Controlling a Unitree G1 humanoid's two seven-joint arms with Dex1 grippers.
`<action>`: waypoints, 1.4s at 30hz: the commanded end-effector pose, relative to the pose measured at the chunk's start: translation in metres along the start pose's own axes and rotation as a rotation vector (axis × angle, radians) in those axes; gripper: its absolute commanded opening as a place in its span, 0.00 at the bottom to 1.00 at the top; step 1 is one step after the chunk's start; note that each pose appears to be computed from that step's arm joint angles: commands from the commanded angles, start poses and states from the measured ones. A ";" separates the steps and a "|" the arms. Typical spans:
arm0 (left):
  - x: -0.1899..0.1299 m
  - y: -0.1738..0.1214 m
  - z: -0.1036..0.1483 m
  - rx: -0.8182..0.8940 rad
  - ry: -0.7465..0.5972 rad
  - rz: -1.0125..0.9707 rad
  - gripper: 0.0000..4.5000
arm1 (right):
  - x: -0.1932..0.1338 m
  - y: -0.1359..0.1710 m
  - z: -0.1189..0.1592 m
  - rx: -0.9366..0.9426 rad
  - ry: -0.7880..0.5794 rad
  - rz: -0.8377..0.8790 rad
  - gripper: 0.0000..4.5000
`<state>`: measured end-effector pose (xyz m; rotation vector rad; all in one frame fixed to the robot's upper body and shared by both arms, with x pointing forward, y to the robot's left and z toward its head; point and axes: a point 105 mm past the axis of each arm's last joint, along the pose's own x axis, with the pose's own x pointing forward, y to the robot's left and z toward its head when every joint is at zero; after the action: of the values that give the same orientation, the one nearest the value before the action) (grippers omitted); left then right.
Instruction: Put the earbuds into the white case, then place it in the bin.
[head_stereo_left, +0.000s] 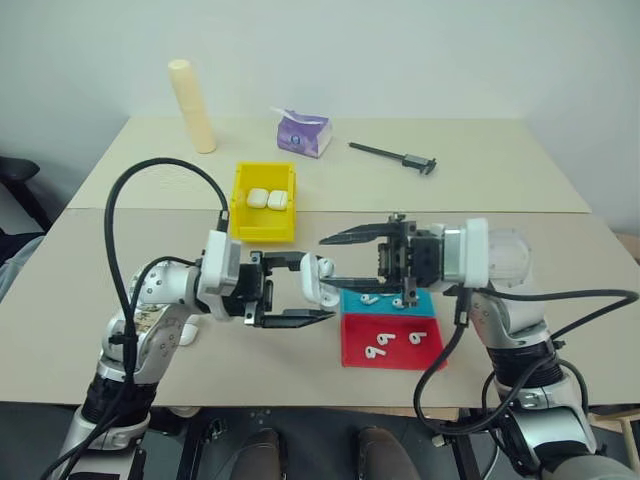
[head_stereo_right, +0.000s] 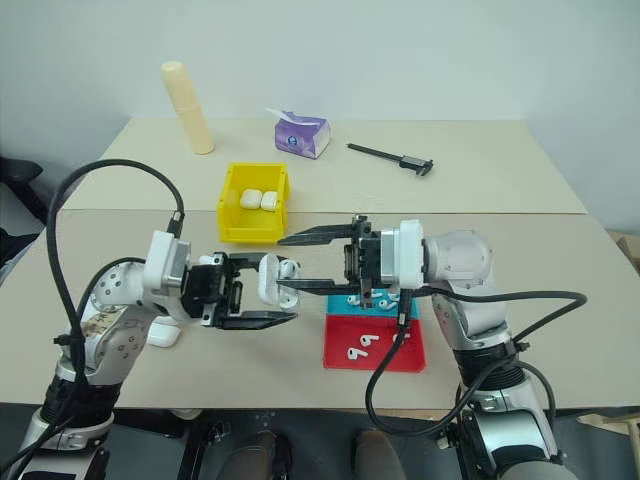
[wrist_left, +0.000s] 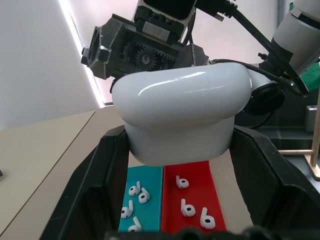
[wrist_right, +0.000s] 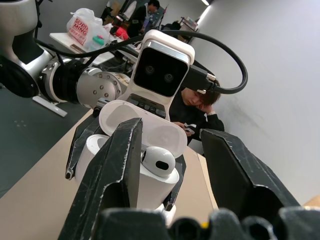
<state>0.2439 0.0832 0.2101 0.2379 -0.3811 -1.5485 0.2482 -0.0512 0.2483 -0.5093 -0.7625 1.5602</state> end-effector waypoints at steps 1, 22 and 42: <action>0.002 0.001 0.011 0.057 -0.036 -0.001 0.62 | -0.003 0.005 0.001 -0.025 0.019 0.051 0.49; -0.048 -0.037 -0.065 0.020 0.326 0.086 0.62 | -0.100 -0.021 -0.087 0.213 1.074 0.457 0.49; -0.039 -0.039 -0.066 0.032 0.320 0.123 0.62 | -0.121 -0.001 -0.130 0.178 1.266 0.565 0.49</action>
<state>0.2368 0.1199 0.1222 0.4411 -0.1170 -1.3478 0.3572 -0.1476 0.1471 -1.4163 0.5530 1.3944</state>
